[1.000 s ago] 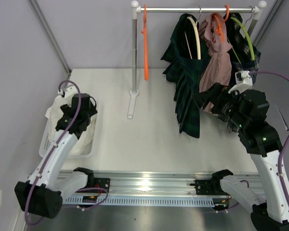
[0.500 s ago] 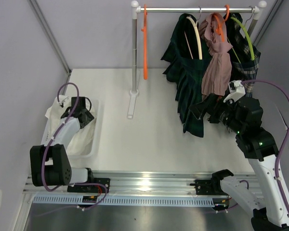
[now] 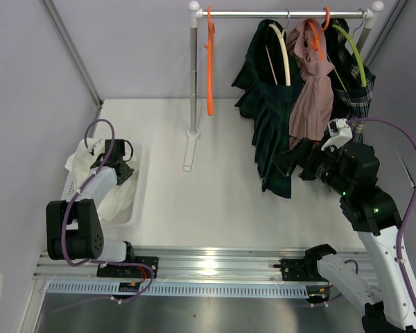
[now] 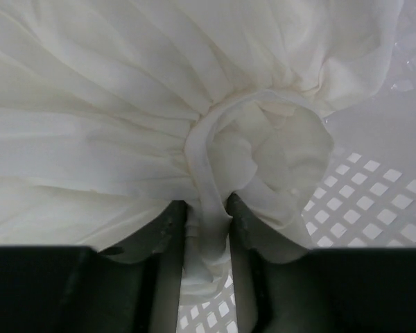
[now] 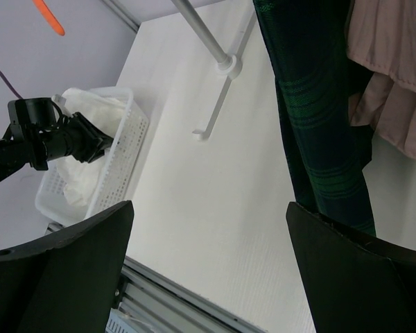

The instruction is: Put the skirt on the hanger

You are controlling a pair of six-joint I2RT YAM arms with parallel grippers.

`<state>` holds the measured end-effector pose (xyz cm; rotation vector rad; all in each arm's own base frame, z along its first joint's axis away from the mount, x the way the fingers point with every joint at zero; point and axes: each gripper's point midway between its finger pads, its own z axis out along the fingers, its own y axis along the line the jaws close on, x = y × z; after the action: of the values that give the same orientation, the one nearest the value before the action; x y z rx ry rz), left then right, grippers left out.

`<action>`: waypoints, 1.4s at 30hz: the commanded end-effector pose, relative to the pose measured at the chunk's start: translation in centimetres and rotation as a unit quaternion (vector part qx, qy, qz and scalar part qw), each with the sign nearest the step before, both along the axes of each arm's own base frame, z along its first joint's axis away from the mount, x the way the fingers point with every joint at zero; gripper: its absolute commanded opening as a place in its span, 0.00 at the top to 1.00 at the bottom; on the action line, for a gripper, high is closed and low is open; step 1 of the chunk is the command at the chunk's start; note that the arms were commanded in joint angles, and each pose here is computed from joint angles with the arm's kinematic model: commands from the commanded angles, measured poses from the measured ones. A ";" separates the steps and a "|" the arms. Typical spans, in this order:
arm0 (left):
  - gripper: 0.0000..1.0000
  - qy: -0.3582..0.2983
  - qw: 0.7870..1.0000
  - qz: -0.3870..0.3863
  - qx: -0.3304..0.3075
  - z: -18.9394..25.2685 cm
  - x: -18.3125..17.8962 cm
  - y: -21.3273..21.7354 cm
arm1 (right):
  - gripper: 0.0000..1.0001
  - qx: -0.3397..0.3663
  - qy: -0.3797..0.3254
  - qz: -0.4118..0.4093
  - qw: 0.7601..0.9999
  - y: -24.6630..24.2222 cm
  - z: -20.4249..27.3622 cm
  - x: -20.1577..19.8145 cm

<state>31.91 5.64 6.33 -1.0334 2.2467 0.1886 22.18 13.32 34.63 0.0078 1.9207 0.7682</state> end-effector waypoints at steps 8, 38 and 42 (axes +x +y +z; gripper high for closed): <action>1.00 -0.062 0.997 -0.029 0.029 7.6 1.0 0.5 | 0.01 0.000 -0.009 0.010 1.000 0.5 0.3 0.7; 1.00 -0.434 0.838 -0.330 0.035 42.2 -3.5 -15.3 | 0.05 0.013 -0.023 0.086 0.996 4.6 1.7 0.4; 1.00 -0.439 0.823 -0.359 0.010 42.2 -4.1 -18.5 | 0.07 0.005 -0.020 0.106 0.994 7.0 1.0 -0.4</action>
<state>28.12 -11.54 46.59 -0.1221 1.6411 -0.4634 21.59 19.30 33.81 -0.1983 1.9685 0.9061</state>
